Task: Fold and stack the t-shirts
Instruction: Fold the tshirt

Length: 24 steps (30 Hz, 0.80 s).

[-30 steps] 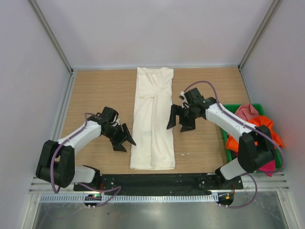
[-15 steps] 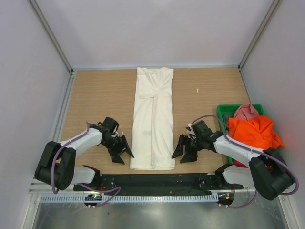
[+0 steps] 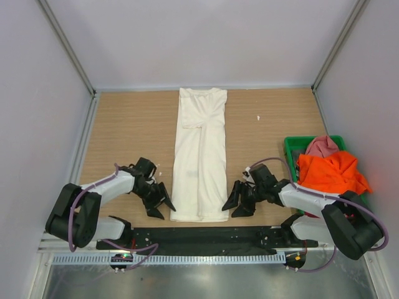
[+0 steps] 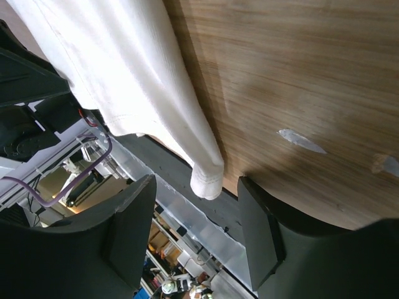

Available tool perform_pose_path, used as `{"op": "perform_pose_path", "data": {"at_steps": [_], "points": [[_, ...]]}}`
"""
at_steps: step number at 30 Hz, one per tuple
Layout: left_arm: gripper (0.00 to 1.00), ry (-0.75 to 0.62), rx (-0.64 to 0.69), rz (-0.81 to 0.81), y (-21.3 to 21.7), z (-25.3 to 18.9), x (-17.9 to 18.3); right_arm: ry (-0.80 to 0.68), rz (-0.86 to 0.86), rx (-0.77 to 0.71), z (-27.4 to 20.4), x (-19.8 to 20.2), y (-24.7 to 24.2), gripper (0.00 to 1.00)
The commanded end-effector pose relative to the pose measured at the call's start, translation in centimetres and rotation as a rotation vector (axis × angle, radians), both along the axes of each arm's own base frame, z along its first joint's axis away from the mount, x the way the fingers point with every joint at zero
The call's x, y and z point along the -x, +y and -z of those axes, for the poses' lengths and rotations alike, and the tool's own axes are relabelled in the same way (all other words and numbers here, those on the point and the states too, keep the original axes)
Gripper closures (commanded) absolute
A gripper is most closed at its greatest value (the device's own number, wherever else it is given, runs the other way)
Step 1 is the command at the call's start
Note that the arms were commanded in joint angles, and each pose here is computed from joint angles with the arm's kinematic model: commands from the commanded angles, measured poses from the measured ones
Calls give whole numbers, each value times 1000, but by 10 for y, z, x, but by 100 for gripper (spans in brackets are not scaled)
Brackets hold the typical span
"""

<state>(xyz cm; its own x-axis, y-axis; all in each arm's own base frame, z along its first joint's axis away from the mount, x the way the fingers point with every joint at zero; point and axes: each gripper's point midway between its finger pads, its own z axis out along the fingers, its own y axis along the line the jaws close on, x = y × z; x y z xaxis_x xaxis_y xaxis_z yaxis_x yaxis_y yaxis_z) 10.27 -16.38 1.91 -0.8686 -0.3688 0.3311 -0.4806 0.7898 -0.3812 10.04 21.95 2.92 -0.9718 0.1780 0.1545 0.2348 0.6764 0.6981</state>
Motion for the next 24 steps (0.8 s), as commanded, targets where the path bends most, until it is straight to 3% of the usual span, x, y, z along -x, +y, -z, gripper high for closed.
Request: {"op": "perform_pose_path", "data": {"at_steps": [1, 8, 9, 10, 11, 12, 13, 15, 24], "points": [[43, -9, 18, 8, -4, 3, 0, 19, 4, 6, 6, 5, 2, 39], [48, 17, 16, 15, -5, 8, 6, 38, 6, 25, 15, 14, -1, 46], [55, 13, 23, 11, -6, 8, 5, 32, 14, 35, 17, 13, -3, 46], [60, 24, 30, 8, -7, 9, 7, 26, 19, 40, 18, 11, -3, 52], [73, 24, 37, 4, -8, 10, 6, 35, 23, 48, 21, 11, -3, 57], [80, 25, 43, 2, -9, 10, 7, 41, 21, 38, 21, 12, -2, 65], [86, 42, 57, -1, -10, 10, 11, 37, 21, 28, 20, 10, 0, 84], [100, 38, 70, -5, -11, 9, 12, 35, 8, 29, 20, 13, 1, 98], [100, 12, 124, -49, -14, -2, 24, 50, 13, 10, 12, 42, -8, 99]]}}
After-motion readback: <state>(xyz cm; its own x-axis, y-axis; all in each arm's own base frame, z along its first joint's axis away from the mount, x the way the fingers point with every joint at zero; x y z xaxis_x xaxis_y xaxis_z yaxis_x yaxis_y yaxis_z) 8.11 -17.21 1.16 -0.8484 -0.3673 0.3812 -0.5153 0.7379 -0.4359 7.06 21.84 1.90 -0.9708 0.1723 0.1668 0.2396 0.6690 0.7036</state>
